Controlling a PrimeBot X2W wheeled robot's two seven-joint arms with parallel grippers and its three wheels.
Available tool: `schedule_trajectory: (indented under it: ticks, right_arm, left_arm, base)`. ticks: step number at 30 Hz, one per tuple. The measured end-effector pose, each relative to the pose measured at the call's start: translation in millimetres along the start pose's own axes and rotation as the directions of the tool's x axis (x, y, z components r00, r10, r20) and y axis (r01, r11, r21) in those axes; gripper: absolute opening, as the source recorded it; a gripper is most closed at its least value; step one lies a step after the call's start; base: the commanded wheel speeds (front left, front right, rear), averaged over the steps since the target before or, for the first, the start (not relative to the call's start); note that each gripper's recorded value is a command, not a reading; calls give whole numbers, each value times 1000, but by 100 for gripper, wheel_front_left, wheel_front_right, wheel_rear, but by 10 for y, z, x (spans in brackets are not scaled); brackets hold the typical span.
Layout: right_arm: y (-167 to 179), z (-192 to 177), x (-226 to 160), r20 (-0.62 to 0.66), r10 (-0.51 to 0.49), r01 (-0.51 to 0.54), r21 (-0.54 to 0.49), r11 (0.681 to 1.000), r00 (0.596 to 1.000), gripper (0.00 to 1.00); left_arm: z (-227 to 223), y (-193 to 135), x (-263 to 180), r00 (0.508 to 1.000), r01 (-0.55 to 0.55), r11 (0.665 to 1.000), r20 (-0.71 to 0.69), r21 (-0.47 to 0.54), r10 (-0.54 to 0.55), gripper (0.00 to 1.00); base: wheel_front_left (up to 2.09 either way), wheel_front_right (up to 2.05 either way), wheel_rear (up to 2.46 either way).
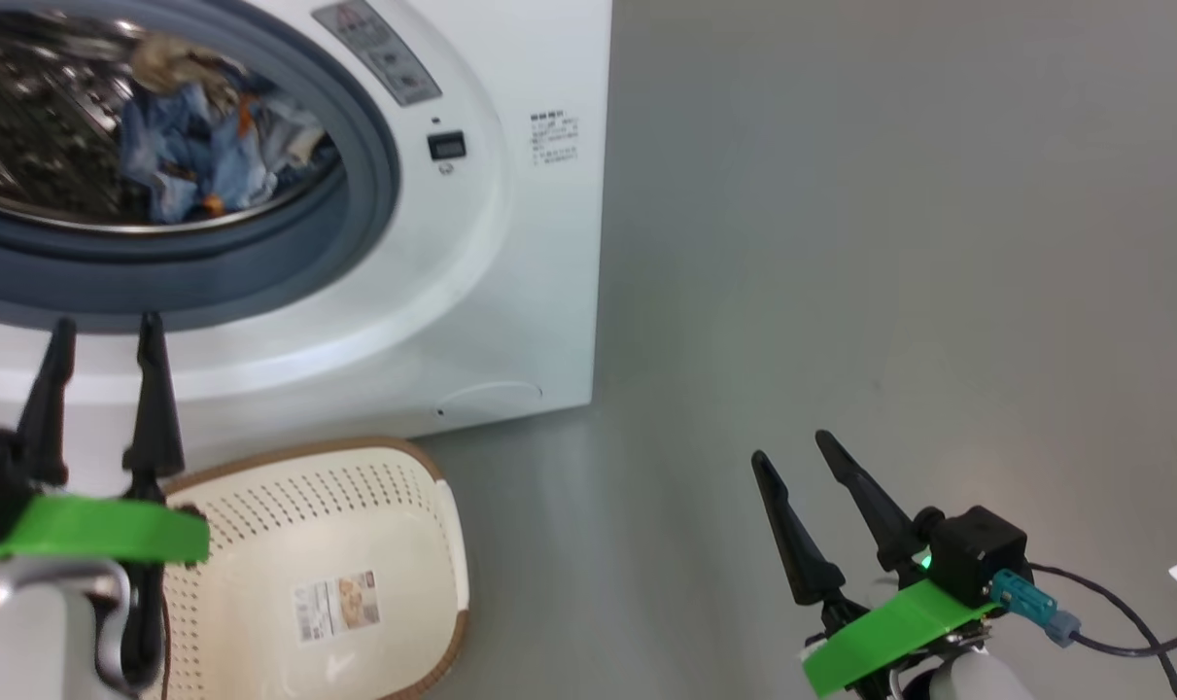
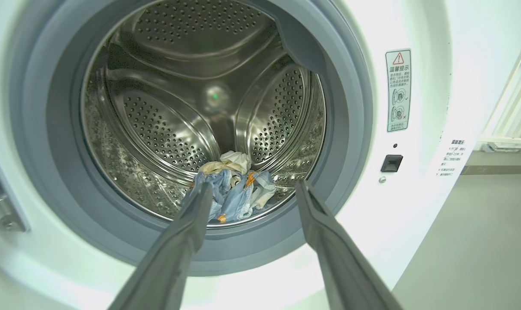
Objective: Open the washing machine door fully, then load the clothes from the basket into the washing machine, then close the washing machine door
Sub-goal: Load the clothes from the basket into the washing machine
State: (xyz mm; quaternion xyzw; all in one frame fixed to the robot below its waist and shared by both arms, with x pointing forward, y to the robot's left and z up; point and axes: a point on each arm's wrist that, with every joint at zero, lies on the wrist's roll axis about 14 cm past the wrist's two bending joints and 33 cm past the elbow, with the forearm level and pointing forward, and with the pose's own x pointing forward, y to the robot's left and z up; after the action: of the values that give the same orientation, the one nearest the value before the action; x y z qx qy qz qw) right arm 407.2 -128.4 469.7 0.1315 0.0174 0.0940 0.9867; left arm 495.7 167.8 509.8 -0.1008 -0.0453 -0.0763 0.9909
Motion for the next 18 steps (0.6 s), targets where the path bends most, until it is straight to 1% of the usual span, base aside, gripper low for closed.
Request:
schedule_trajectory:
  ticks: [5, 11, 18]
  right_arm:
    - [48, 121, -140, 32, 3, -3, -9, 1000, 999, 100]
    - [111, 230, -297, 63, 11, -10, -23, 1000, 998, 100]
    - [214, 372, -377, 106, 38, -34, -36, 999, 994, 100]
  left_arm:
    - [140, 38, -384, 999, -40, 998, 29, 41, 39, 100]
    - [239, 62, -831, 995, -91, 994, 50, 63, 88, 100]
    - [200, 195, -1332, 986, -164, 983, 30, 87, 162, 100]
  base:
    - [0, 0, 0]
    - [0, 0, 0]
    - [0, 0, 0]
